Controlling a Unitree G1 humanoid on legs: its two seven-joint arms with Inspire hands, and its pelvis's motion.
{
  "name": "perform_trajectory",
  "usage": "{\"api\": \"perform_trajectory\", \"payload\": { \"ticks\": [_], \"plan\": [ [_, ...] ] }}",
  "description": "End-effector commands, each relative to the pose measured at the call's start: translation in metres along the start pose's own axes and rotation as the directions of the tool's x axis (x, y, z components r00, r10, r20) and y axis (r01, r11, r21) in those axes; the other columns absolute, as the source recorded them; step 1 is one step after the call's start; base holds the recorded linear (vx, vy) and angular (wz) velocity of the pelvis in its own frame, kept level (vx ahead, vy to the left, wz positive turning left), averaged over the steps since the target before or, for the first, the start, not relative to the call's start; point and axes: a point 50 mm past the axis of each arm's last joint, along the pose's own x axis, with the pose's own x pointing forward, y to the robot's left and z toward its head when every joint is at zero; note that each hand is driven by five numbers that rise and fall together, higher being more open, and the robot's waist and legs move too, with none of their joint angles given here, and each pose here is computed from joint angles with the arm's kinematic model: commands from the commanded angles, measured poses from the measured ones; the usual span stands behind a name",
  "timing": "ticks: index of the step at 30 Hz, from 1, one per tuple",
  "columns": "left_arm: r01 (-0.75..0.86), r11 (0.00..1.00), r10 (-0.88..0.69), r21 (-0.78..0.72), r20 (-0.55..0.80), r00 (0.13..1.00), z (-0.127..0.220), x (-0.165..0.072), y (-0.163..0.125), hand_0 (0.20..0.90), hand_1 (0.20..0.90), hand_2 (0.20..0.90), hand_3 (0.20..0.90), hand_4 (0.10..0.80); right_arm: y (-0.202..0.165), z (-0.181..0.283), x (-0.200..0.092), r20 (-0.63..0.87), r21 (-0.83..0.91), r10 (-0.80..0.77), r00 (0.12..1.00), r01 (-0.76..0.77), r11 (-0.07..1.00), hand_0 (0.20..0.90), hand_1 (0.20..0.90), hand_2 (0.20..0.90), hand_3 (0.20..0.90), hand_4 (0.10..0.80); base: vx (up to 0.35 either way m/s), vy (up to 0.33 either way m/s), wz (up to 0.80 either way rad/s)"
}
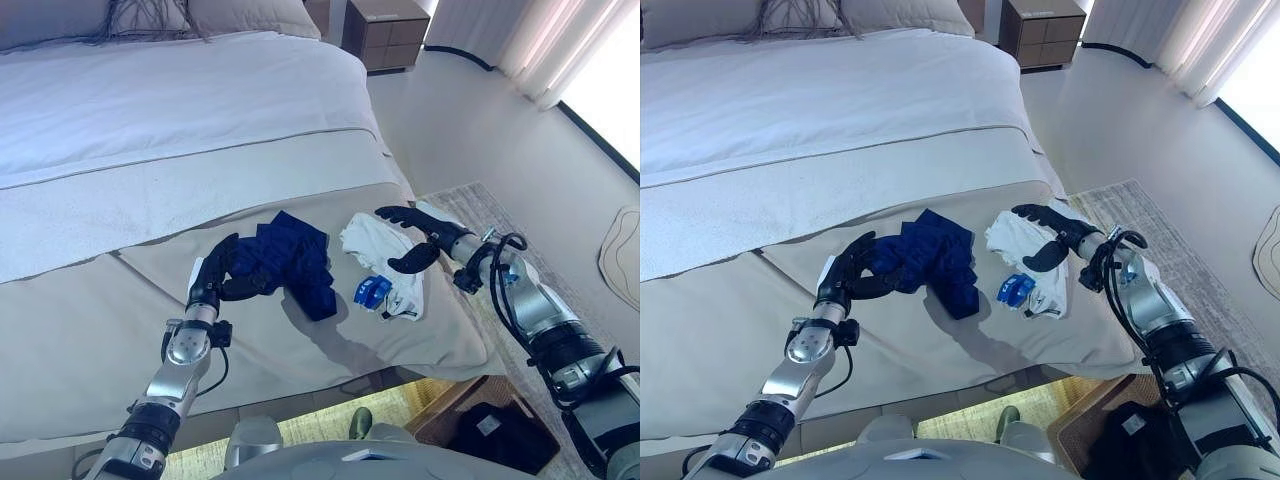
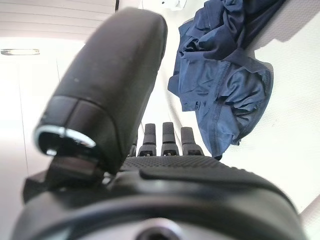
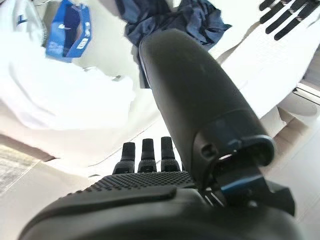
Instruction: Pick up the clothes from the bed and place them into the basket
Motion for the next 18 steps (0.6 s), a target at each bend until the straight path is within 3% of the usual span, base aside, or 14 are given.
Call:
{"api": "perform_trajectory", "payload": {
  "ticks": [1,5,11,13,18],
  "plan": [
    [-0.018,1.0,0.016,0.005,0.182,0.983,0.031,0.009,0.006,0.9,0.9,0.9,0.9,0.8,-0.036,0.028,-0.005,0.117,-0.134,-0.117,0.986,0.132,0.982,0.9,0.9,0.9,0.9,0.8,0.0,0.0,0.0],
    [-0.019,1.0,0.019,0.003,0.183,0.983,0.031,0.007,0.006,0.9,0.9,0.9,0.9,0.8,-0.044,0.01,-0.007,0.01,-0.13,-0.255,0.967,0.254,0.958,0.9,0.9,0.9,0.9,0.8,0.0,0.0,0.0],
    [0.014,1.0,-0.014,0.002,0.217,0.976,0.042,0.006,0.003,0.9,0.9,0.9,0.9,0.8,-0.069,-0.021,-0.008,-0.21,0.022,-0.46,0.862,0.475,0.88,0.9,0.9,0.9,0.9,0.8,-0.016,-0.035,0.02],
    [0.033,0.999,-0.031,-0.007,0.255,0.966,0.053,0.009,0.001,0.9,0.9,0.9,0.9,0.8,-0.086,-0.023,-0.009,-0.243,0.043,-0.509,0.826,0.533,0.845,0.9,0.9,0.9,0.9,0.8,-0.214,-0.009,0.07],
    [0.092,0.994,-0.062,-0.053,0.414,0.908,0.094,0.015,-0.007,0.9,0.9,0.9,0.9,0.8,-0.169,-0.002,-0.024,-0.251,0.033,-0.696,0.672,0.725,0.688,0.9,0.9,0.9,0.9,0.8,-0.308,0.024,0.16]
  ]
}}
